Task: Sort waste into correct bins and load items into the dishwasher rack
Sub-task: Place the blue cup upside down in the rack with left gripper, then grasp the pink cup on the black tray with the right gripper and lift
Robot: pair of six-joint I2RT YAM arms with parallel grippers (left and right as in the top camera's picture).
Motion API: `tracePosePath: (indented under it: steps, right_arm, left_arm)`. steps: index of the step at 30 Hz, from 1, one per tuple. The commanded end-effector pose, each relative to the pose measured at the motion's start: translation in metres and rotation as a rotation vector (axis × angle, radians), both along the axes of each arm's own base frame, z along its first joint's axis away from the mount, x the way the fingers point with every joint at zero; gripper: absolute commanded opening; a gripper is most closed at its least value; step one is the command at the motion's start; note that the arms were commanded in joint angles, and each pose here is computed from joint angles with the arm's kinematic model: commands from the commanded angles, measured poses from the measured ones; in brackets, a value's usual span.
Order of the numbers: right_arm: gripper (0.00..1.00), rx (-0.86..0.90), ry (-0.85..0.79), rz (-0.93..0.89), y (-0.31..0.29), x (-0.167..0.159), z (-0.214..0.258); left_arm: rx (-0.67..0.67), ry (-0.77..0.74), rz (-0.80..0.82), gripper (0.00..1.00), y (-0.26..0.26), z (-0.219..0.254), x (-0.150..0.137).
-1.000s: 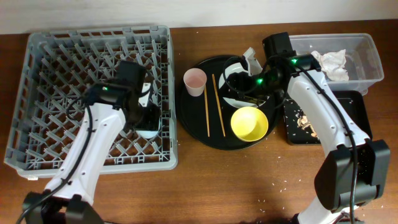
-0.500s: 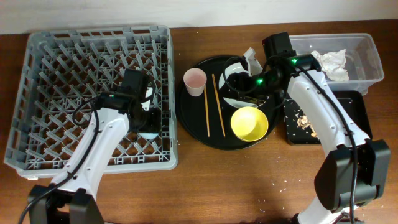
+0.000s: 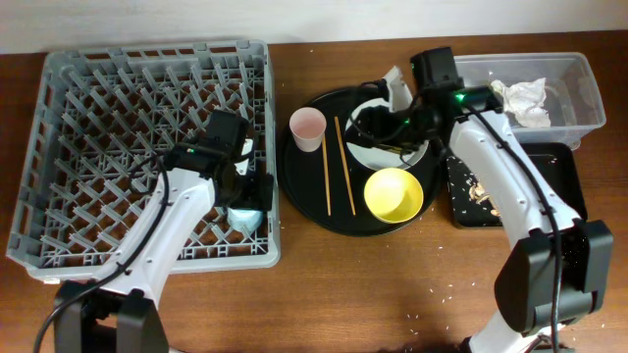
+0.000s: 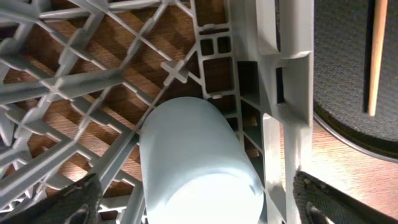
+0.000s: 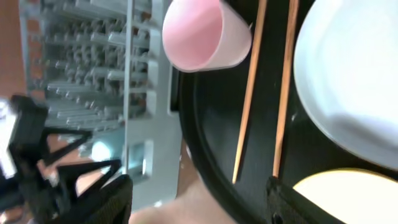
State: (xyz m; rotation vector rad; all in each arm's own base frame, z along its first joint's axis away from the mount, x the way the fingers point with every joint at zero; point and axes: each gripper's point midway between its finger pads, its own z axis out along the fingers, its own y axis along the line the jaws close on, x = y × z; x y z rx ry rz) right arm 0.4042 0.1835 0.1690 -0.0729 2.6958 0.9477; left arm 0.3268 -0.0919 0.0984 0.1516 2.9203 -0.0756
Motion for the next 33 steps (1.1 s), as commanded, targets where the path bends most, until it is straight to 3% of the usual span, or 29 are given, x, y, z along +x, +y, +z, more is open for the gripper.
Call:
tracePosePath:
  steps: [1,7,15,19,25,30,33]
  right_arm:
    - [0.69,-0.119,-0.032,-0.079,0.008,0.01,-0.011]
    - [0.66,-0.229,-0.155,-0.134,0.029,0.031,-0.018]
    - [0.57,-0.177,-0.123,-0.183,0.05,0.056,-0.06]
    - [0.48,-0.155,-0.119,-0.176,0.059,0.067,-0.083]
    - [0.22,-0.132,-0.099,-0.194,0.064,0.073,-0.099]
    - [0.18,-0.142,-0.08,-0.192,0.064,0.071,-0.108]
    - [0.1,-0.153,-0.06,-0.191,0.062,0.068,-0.115]
  left_arm:
    - [-0.012,-0.014,-0.003,0.99,-0.003,0.013,0.007]
    - [-0.022,-0.049,0.006,0.99,-0.003,0.057,0.017]
    - [-0.078,-0.14,0.04,0.99,0.004,0.118,0.034]
    - [-0.062,-0.153,0.057,0.99,0.012,0.121,0.038]
    - [-0.061,-0.151,0.059,0.99,0.013,0.12,0.037]
    - [-0.061,-0.151,0.06,0.99,0.013,0.12,0.037]
    - [-0.061,-0.15,0.06,0.99,0.013,0.12,0.037]
